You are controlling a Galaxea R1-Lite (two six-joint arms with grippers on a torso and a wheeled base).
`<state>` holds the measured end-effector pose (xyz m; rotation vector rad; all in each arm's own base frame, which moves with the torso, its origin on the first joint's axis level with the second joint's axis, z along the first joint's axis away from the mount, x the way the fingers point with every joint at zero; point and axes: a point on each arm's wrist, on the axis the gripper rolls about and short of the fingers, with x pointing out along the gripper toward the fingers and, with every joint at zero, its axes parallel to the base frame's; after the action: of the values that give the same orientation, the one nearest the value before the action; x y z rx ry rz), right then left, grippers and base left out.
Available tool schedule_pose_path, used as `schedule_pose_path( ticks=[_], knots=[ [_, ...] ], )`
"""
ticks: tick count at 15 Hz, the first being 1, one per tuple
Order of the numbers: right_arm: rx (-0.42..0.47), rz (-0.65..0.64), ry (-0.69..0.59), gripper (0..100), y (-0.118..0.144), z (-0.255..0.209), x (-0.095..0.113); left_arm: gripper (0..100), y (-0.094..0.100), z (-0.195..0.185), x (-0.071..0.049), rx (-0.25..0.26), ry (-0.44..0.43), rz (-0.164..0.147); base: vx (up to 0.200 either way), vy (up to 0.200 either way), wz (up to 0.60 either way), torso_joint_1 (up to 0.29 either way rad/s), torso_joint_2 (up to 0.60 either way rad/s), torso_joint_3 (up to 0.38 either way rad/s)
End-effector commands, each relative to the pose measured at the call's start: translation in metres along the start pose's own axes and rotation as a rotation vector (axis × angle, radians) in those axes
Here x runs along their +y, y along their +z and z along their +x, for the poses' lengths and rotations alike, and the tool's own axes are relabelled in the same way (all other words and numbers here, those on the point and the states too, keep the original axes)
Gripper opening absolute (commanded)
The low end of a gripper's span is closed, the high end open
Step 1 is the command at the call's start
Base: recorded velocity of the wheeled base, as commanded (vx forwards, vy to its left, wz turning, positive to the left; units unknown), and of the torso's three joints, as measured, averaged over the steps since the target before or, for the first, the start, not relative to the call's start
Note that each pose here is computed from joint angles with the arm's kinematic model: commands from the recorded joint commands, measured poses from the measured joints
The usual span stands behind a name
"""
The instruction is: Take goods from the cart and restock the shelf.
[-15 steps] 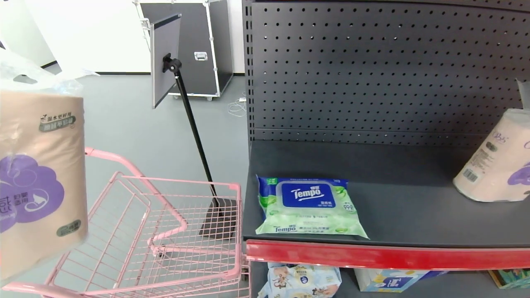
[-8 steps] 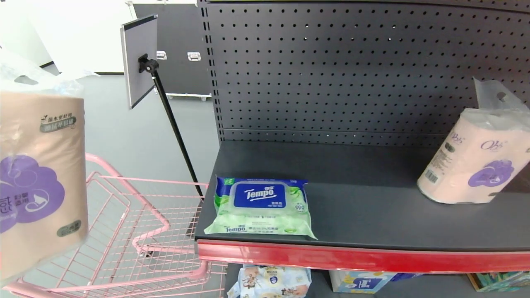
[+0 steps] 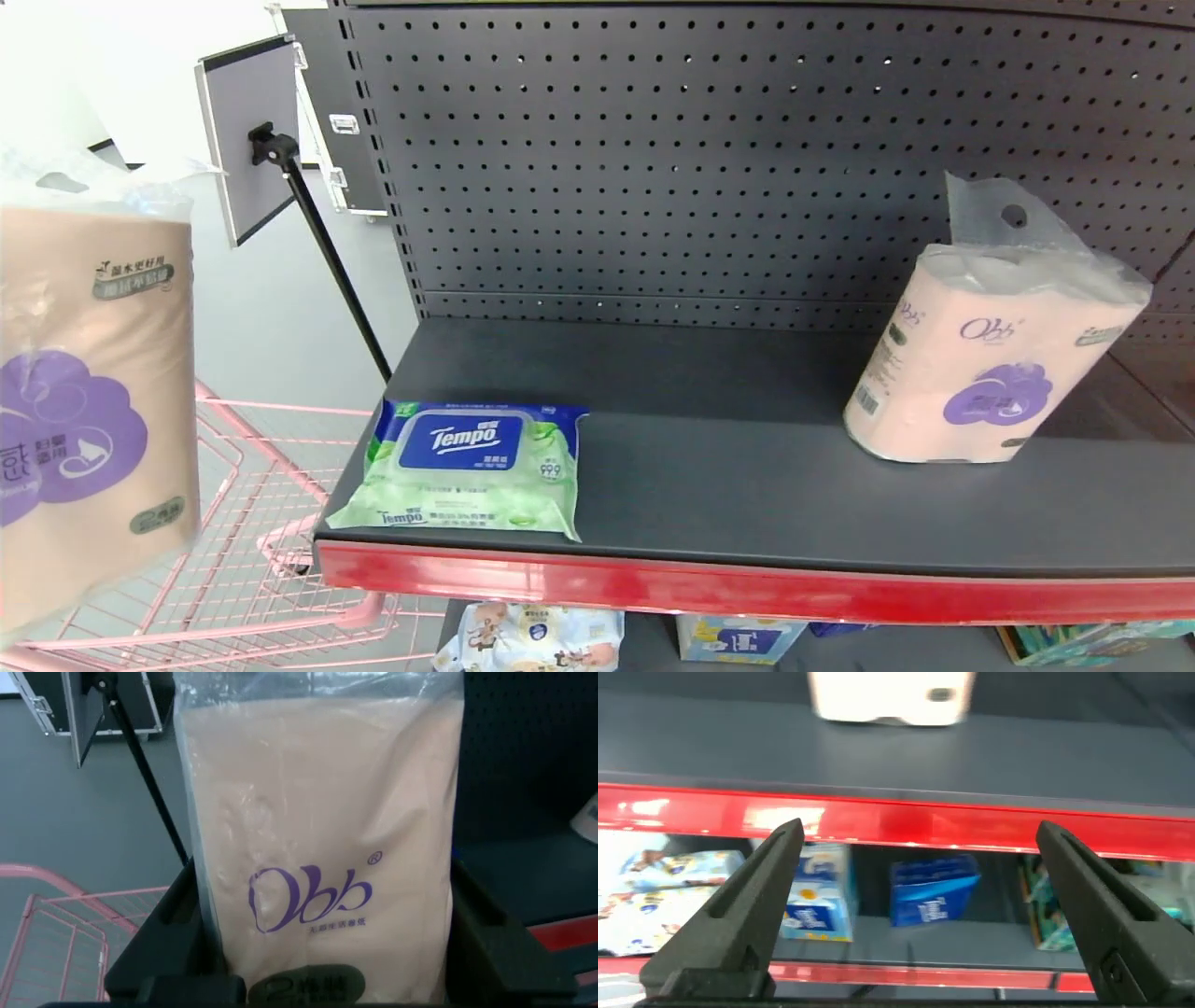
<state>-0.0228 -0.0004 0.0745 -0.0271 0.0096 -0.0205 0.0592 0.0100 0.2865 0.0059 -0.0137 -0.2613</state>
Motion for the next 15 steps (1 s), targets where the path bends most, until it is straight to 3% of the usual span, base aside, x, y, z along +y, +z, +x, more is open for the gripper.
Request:
schedule_pose_path(
  ticks=[1, 15],
  knots=[
    [0.000, -0.001, -0.001, 100, 0.0000, 0.0000, 0.0000, 0, 0.0004, -0.0002, -0.0001, -0.002, 0.000, 0.001, 0.000, -0.200, 0.00, -0.007, 0.00, 0.002],
    [0.000, -0.001, 0.001, 100, 0.0000, 0.0000, 0.0000, 0, 0.0006, -0.0009, -0.0007, -0.004, 0.000, 0.003, 0.000, -0.200, 0.00, 0.003, 0.00, 0.001]
  ],
)
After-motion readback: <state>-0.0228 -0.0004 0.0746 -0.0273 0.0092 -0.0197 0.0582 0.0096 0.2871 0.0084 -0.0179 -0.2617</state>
